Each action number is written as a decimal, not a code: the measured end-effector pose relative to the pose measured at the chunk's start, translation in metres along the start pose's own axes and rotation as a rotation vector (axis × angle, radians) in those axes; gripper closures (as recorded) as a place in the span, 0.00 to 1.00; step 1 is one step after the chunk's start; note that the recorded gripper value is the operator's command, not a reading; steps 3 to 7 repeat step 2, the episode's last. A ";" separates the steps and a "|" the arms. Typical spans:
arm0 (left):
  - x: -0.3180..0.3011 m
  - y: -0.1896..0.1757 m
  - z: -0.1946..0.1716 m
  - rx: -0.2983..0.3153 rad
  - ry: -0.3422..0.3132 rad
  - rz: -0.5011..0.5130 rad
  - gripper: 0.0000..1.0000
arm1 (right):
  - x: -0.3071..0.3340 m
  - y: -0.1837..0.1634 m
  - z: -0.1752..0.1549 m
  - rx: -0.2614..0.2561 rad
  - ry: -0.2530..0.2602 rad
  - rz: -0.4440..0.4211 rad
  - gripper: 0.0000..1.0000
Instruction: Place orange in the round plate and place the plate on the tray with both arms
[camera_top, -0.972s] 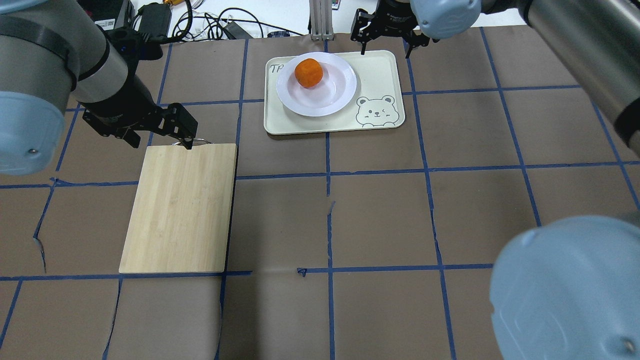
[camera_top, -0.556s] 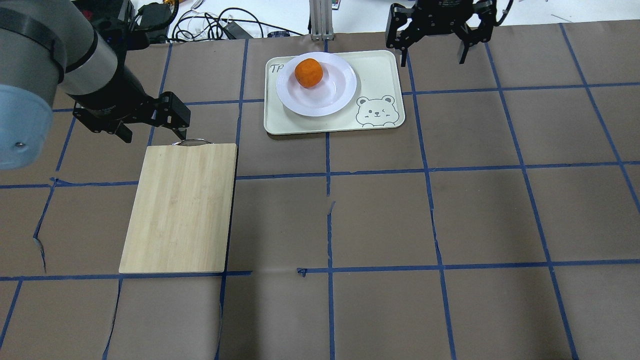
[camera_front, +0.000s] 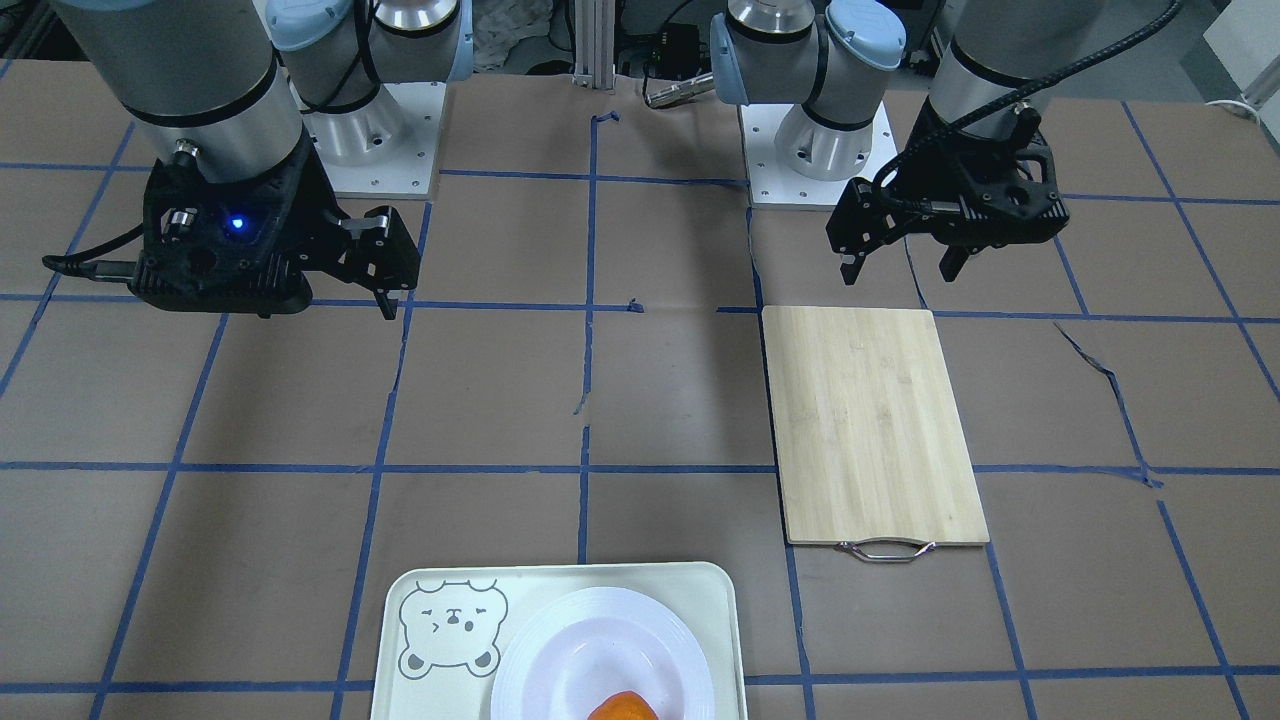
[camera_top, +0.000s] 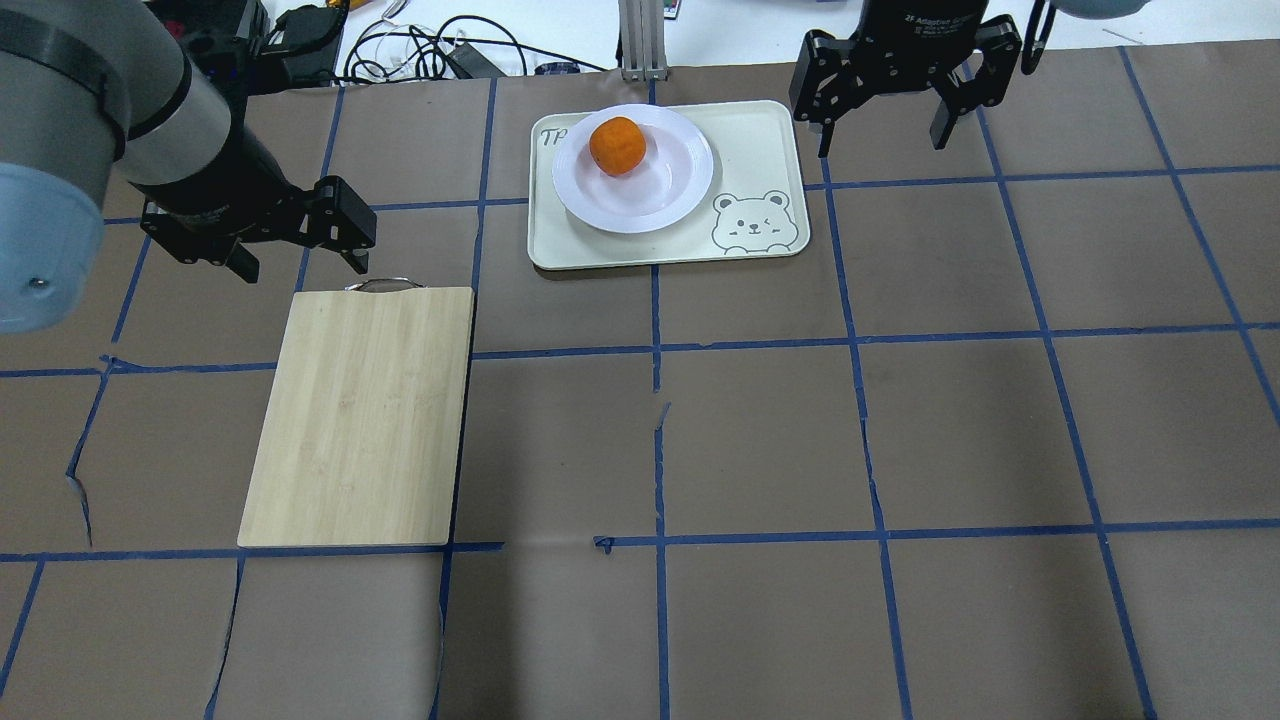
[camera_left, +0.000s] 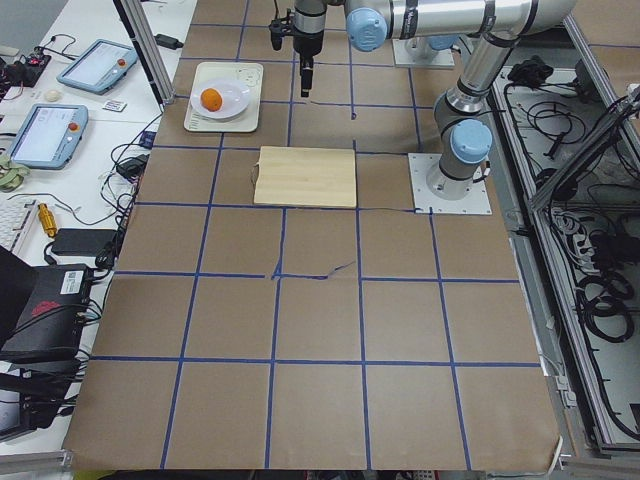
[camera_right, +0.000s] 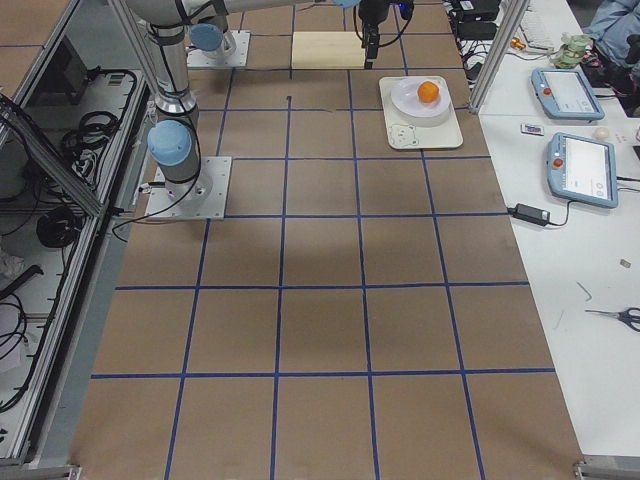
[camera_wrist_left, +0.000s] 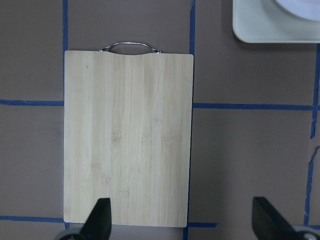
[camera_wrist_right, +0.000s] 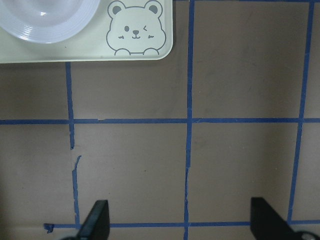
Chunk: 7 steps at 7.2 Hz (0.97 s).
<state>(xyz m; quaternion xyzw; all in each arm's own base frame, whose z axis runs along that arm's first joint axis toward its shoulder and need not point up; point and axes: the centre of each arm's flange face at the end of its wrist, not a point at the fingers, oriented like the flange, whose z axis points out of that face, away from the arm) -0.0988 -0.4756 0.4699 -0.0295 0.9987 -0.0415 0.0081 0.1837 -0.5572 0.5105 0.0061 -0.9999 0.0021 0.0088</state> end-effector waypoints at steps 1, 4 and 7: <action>0.000 0.000 0.000 0.000 0.000 -0.001 0.00 | 0.002 0.006 0.004 0.017 -0.004 0.000 0.00; 0.000 0.000 0.000 0.000 0.000 -0.002 0.00 | 0.005 0.011 0.010 0.038 -0.003 0.002 0.00; 0.000 0.000 0.000 0.000 0.000 -0.002 0.00 | 0.005 0.011 0.010 0.038 -0.003 0.002 0.00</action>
